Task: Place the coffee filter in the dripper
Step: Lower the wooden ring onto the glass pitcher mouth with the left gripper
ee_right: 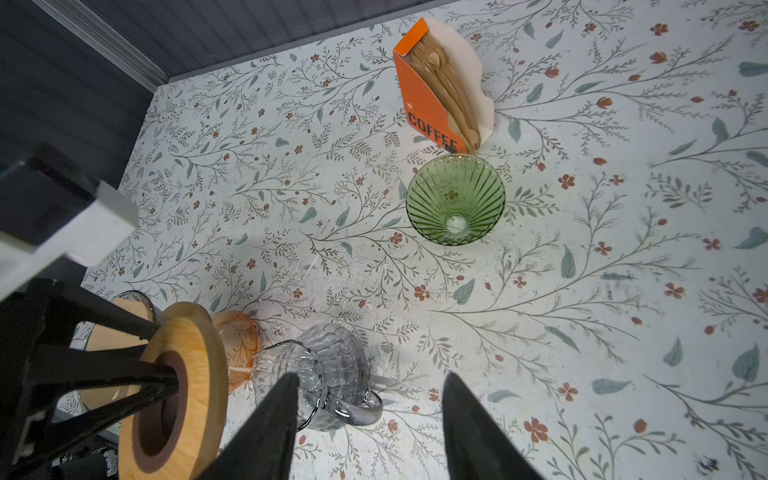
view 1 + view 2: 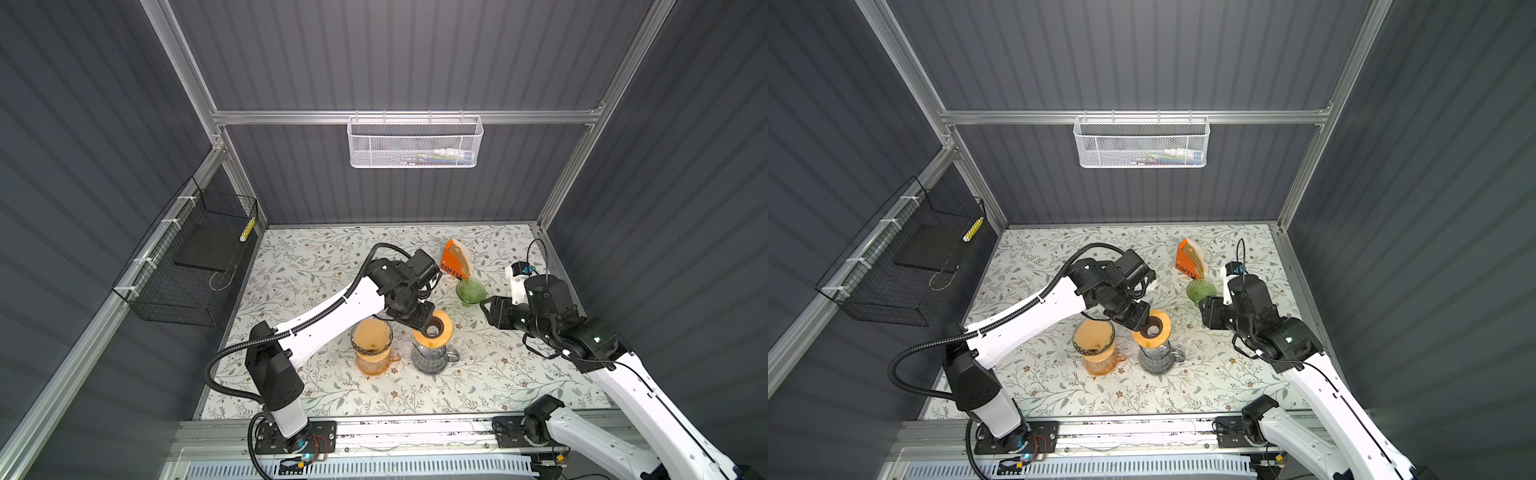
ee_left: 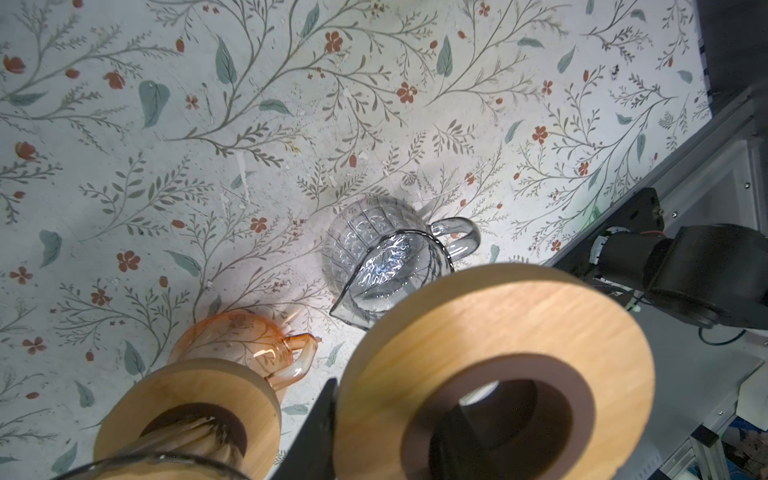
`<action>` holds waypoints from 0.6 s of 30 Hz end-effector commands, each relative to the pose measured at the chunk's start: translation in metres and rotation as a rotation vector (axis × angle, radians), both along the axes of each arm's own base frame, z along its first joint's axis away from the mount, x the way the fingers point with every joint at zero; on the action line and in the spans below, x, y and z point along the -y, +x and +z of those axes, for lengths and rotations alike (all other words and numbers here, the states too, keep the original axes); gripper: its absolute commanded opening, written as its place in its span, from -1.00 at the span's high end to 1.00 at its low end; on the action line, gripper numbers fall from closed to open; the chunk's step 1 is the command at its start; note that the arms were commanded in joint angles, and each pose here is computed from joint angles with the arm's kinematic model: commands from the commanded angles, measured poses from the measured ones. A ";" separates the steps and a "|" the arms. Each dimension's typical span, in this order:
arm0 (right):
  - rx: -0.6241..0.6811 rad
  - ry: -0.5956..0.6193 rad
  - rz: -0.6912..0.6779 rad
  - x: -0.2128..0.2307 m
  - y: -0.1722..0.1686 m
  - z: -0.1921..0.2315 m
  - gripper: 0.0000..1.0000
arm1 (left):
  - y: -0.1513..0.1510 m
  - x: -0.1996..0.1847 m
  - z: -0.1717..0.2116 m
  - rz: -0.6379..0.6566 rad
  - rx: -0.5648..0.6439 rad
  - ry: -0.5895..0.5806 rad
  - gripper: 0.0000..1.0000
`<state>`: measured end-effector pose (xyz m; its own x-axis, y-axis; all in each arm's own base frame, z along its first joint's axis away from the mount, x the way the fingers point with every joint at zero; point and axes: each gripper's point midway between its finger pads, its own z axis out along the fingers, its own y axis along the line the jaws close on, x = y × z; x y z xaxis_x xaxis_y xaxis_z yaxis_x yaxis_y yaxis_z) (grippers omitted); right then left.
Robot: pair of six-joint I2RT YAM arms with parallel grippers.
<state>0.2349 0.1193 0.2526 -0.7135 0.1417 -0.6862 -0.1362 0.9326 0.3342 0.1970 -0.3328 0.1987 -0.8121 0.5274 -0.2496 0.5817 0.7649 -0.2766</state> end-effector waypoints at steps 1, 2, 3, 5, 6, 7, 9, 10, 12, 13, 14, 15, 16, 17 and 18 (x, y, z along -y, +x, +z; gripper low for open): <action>-0.017 -0.006 -0.016 0.003 -0.001 -0.007 -0.13 | -0.007 0.005 -0.006 0.009 -0.018 0.006 0.82; -0.020 -0.005 -0.014 0.003 -0.001 -0.007 -0.12 | -0.008 0.006 -0.008 0.005 -0.017 0.010 0.82; -0.021 -0.005 -0.011 0.002 -0.001 -0.008 -0.12 | -0.009 0.007 -0.010 0.002 -0.016 0.017 0.82; -0.023 -0.004 -0.010 0.002 -0.001 -0.008 -0.12 | -0.010 0.009 -0.015 -0.002 -0.016 0.030 0.82; -0.024 -0.005 -0.008 0.001 -0.001 -0.008 -0.12 | -0.011 0.010 -0.017 -0.004 -0.018 0.034 0.82; -0.027 -0.004 -0.005 0.001 -0.002 -0.009 -0.12 | -0.011 0.010 -0.020 -0.003 -0.021 0.034 0.82; -0.028 -0.004 -0.003 0.001 -0.001 -0.009 -0.12 | -0.011 0.012 -0.024 0.005 -0.025 0.033 0.82; -0.028 -0.005 -0.005 0.001 -0.001 -0.009 -0.12 | -0.012 0.014 -0.027 0.005 -0.030 0.030 0.82; -0.029 -0.008 -0.004 0.001 -0.001 -0.010 -0.12 | -0.012 0.016 -0.032 0.014 -0.033 0.031 0.82; -0.029 -0.009 -0.004 0.001 -0.001 -0.010 -0.13 | -0.011 0.017 -0.036 0.016 -0.034 0.034 0.82; -0.027 -0.010 -0.004 0.001 0.000 -0.010 -0.13 | -0.011 0.017 -0.039 0.020 -0.037 0.040 0.82; -0.027 -0.010 -0.003 0.000 0.000 -0.010 -0.13 | -0.011 0.017 -0.041 0.022 -0.036 0.045 0.82; -0.029 -0.013 0.000 0.000 0.001 -0.010 -0.13 | -0.010 0.018 -0.043 0.024 -0.037 0.049 0.82; -0.032 -0.014 0.003 -0.001 0.001 -0.011 -0.13 | -0.010 0.019 -0.045 0.025 -0.038 0.050 0.82; -0.034 -0.016 0.005 -0.001 0.002 -0.011 -0.13 | -0.010 0.019 -0.047 0.026 -0.042 0.053 0.82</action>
<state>0.2357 0.1205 0.2460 -0.7279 0.1376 -0.6718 -0.1301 0.9342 0.3322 0.1867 -0.3478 0.1598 -0.8261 0.5289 -0.1945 0.5634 0.7835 -0.2623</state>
